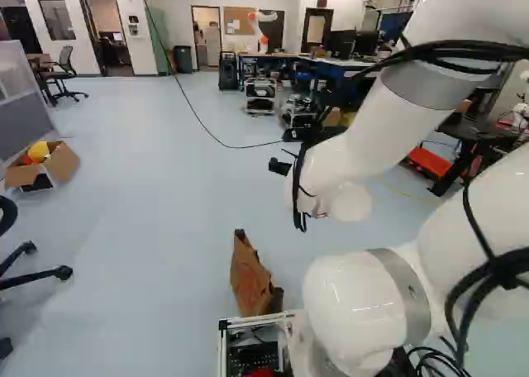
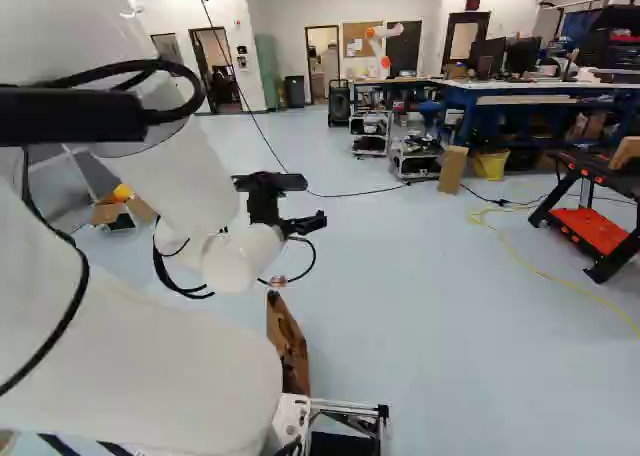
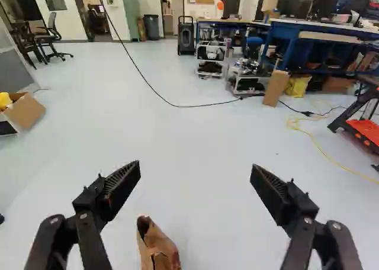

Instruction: Pick up the grocery bag from the ground

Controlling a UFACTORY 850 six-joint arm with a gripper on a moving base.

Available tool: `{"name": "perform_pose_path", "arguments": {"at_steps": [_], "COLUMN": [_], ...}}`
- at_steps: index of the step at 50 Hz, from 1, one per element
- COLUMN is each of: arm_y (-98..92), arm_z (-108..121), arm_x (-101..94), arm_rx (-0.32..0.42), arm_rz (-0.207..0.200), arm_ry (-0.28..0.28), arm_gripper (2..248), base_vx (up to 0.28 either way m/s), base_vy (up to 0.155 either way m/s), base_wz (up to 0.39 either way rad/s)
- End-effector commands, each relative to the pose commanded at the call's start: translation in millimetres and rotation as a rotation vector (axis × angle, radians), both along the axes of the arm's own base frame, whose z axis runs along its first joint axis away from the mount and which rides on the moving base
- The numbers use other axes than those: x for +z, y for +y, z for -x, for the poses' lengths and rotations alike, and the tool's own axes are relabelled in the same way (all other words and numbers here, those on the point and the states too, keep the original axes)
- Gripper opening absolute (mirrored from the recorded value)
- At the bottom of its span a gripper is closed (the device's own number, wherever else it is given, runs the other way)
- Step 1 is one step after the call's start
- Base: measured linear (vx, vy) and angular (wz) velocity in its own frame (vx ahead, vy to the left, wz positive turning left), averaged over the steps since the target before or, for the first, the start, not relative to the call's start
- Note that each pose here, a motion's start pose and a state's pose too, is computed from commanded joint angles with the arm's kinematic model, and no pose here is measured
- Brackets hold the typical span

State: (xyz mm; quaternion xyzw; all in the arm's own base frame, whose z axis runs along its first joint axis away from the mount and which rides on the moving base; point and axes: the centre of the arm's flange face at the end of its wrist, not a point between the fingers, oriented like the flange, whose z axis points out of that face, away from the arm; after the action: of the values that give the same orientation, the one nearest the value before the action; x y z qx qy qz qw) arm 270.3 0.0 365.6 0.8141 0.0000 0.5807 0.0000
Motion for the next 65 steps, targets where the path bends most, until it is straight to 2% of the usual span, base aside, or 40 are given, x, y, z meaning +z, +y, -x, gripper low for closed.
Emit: {"name": "perform_pose_path", "arguments": {"at_steps": [30, 51, 65], "arm_y": [0.0, 0.0, 0.4], "arm_z": [-20, -50, -73], "arm_x": [1.7, -2.1, -7.8], "arm_rx": [0.0, 0.0, 0.001], "arm_rz": [0.0, 0.0, 0.0], "arm_ry": [0.02, 0.112, 0.204], "arm_gripper": [247, 247, 247], "base_vx": [0.0, 0.0, 0.0], "base_vy": [0.0, 0.0, 0.0], "base_wz": [0.0, 0.0, 0.0]}}
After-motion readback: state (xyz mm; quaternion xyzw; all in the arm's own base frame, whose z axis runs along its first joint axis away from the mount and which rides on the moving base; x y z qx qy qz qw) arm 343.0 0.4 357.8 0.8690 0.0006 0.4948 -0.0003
